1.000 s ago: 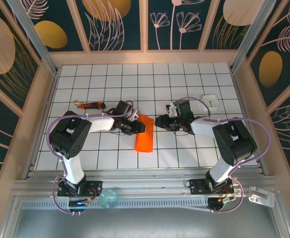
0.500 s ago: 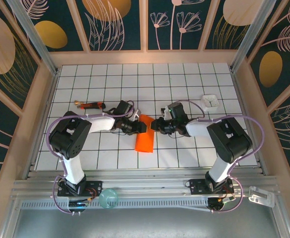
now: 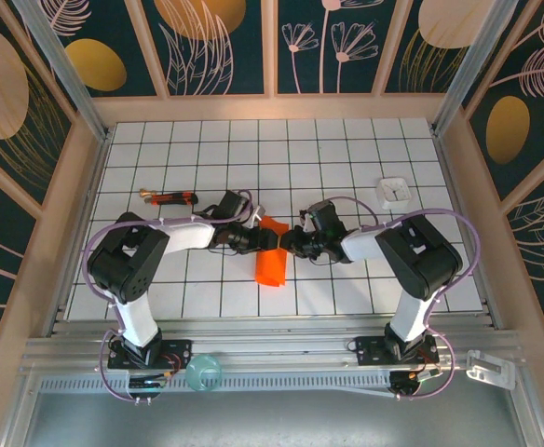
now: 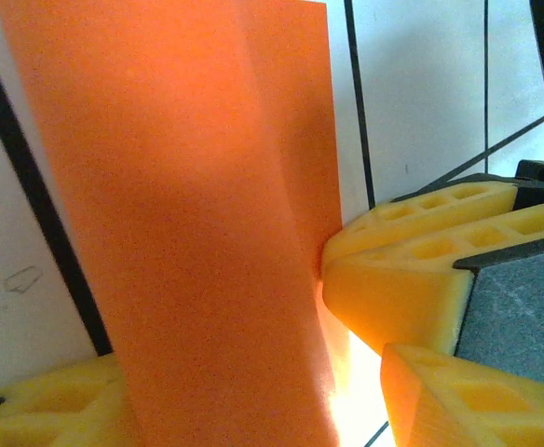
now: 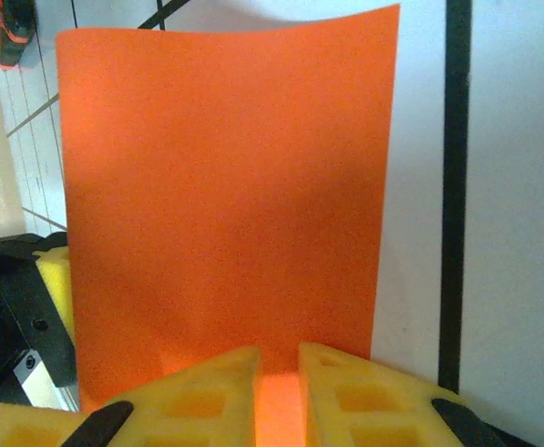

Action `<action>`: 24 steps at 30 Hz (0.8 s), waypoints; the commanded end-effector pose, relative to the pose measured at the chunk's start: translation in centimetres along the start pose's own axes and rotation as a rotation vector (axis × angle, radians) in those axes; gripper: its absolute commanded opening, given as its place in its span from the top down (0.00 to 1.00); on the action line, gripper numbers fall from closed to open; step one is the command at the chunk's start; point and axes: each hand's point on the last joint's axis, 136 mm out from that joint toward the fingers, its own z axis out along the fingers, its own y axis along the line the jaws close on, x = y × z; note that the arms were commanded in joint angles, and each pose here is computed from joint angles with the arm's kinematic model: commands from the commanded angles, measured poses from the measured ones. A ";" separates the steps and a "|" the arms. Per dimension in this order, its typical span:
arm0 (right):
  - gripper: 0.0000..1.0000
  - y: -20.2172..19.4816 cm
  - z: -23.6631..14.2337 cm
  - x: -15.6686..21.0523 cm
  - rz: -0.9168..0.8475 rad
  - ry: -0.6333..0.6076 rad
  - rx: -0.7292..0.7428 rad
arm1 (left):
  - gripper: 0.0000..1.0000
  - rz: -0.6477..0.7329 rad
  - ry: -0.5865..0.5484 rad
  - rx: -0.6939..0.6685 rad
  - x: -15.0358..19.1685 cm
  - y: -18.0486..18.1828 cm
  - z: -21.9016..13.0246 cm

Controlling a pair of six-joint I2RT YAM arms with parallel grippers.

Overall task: Fold a paper plane with a square sheet of paper (pick it up from the middle)
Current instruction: First fold the square sheet of paper in half at the center of the table.

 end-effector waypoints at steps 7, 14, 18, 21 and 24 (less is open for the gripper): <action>0.84 -1.3 1.2 0.7 0.044 -0.013 0.036 | 0.34 -0.086 0.008 -0.230 2.1 5.0 -1.0; 0.85 -1.4 1.6 0.8 0.045 -0.007 0.040 | 0.38 -0.080 0.019 -0.258 2.3 4.8 -0.6; 0.85 -1.2 1.5 0.6 0.045 -0.012 0.038 | 0.46 -0.084 0.017 -0.240 2.3 4.4 -0.5; 0.85 -0.8 1.3 0.4 0.034 -0.017 0.037 | 0.50 -0.083 0.011 -0.236 2.3 4.3 -0.6; 0.83 -0.1 1.0 0.0 0.014 -0.021 0.025 | 0.54 -0.089 0.003 -0.199 2.2 3.8 -0.5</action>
